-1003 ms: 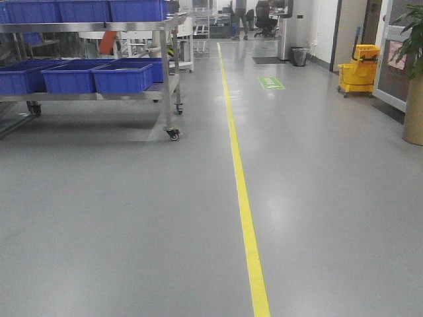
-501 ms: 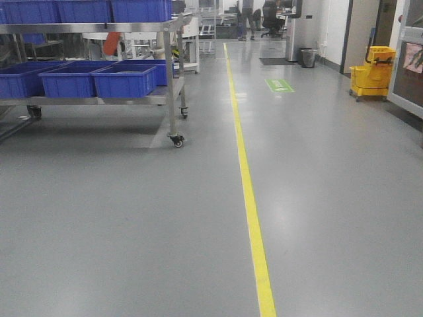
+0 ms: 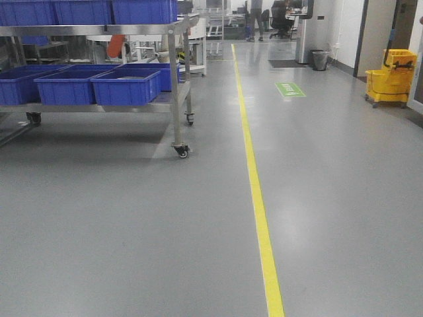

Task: Pick and sort blue part to right shelf
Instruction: 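Drive along the aisle past the shelves of blue bins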

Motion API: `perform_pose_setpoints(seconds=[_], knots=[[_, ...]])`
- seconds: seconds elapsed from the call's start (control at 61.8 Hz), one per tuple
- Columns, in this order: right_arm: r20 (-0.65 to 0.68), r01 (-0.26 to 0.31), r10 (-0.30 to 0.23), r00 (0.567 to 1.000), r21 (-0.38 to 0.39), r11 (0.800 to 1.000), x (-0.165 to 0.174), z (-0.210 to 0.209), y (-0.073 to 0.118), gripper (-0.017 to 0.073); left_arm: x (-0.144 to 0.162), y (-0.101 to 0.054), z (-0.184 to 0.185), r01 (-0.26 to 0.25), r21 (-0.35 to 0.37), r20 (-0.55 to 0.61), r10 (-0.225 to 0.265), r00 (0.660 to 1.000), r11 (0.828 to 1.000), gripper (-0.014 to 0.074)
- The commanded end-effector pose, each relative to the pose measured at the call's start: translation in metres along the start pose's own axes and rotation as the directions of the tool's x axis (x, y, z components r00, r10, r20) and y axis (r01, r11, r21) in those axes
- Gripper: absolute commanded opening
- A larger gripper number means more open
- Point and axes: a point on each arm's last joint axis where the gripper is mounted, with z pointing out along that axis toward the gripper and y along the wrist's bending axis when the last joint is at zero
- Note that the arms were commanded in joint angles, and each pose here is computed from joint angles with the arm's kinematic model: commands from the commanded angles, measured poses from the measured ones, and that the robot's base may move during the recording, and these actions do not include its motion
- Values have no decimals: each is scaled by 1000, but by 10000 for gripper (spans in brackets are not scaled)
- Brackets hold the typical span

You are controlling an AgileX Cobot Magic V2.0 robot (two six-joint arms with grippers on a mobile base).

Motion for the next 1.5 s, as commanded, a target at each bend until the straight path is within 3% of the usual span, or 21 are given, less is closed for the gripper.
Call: perform_pose_setpoints(seconds=[0.0, 1.488], knots=[[108, 10, -11, 994, 9, 1000, -16, 0, -1, 414, -18, 2, -1, 3, -22, 116, 0, 993, 1000, 386], [108, 10, -11, 994, 9, 1000, -16, 0, -1, 414, -18, 2, -1, 3, -22, 116, 0, 993, 1000, 386]])
